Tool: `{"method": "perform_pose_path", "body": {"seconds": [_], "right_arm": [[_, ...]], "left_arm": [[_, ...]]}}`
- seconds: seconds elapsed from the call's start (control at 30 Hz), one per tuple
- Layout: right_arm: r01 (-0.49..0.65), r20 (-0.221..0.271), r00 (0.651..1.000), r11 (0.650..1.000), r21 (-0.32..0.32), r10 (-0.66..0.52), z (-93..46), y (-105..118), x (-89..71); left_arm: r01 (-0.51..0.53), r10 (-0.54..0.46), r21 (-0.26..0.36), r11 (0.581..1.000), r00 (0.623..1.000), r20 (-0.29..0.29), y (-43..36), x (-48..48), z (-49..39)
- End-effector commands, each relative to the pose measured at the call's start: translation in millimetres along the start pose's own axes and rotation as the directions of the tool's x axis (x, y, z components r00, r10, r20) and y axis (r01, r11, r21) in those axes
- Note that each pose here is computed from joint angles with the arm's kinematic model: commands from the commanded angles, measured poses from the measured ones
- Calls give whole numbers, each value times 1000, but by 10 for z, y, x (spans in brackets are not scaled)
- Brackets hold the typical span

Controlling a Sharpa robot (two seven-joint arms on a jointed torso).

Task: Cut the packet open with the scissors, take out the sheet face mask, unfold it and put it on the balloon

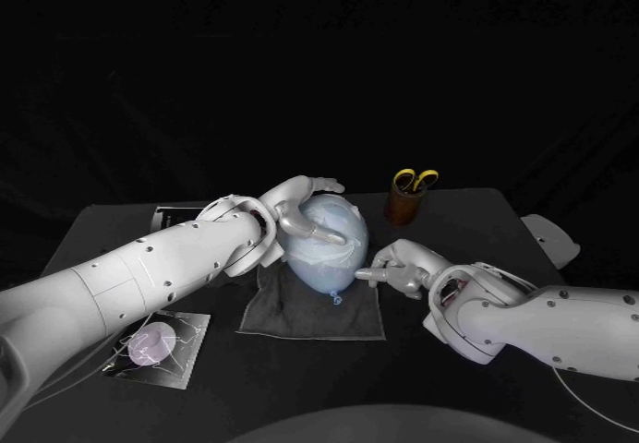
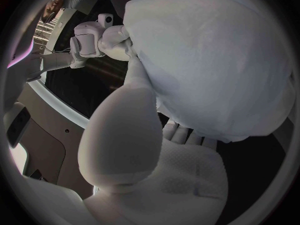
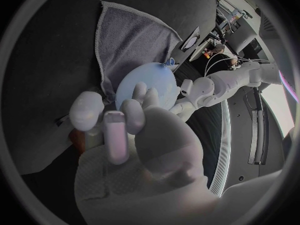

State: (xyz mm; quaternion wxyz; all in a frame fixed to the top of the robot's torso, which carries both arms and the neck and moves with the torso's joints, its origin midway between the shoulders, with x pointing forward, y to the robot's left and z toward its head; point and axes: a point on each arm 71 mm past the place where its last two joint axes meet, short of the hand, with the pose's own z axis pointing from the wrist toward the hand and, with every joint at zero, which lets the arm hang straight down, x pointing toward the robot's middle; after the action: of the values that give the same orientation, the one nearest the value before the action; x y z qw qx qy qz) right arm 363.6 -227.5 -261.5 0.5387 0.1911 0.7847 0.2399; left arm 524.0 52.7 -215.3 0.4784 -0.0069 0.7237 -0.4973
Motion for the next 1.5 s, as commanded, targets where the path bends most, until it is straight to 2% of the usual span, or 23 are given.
{"method": "perform_pose_path", "body": {"seconds": [0.03,0.2,0.3,0.4,0.47,0.57,0.67,0.97,1.5], "right_arm": [[-40,50,997,979,-202,52,-62,142,-57],[16,141,989,913,-409,46,-170,238,-127],[121,232,973,849,-514,2,-242,272,-143],[217,314,949,787,-577,-31,-295,290,-137],[259,350,936,761,-595,-45,-306,298,-128],[312,392,918,726,-612,-64,-296,319,-103],[345,419,905,715,-608,-81,-251,332,-74],[418,475,870,714,-562,-134,-87,345,-10],[453,510,845,725,-519,-162,50,341,11]], "left_arm": [[12,-12,-5,1000,1000,-11,-3,13,14],[20,-20,-10,1000,1000,-9,12,7,27],[30,-30,-15,999,1000,-7,28,-1,32],[42,-42,-23,999,999,-4,50,-14,36],[50,-50,-28,998,999,-2,64,-22,40],[63,-63,-36,997,998,2,87,-34,48],[73,-73,-43,996,997,6,106,-45,57],[88,-88,-63,994,996,9,157,-69,85],[92,-92,-72,993,996,9,178,-90,90]]}}
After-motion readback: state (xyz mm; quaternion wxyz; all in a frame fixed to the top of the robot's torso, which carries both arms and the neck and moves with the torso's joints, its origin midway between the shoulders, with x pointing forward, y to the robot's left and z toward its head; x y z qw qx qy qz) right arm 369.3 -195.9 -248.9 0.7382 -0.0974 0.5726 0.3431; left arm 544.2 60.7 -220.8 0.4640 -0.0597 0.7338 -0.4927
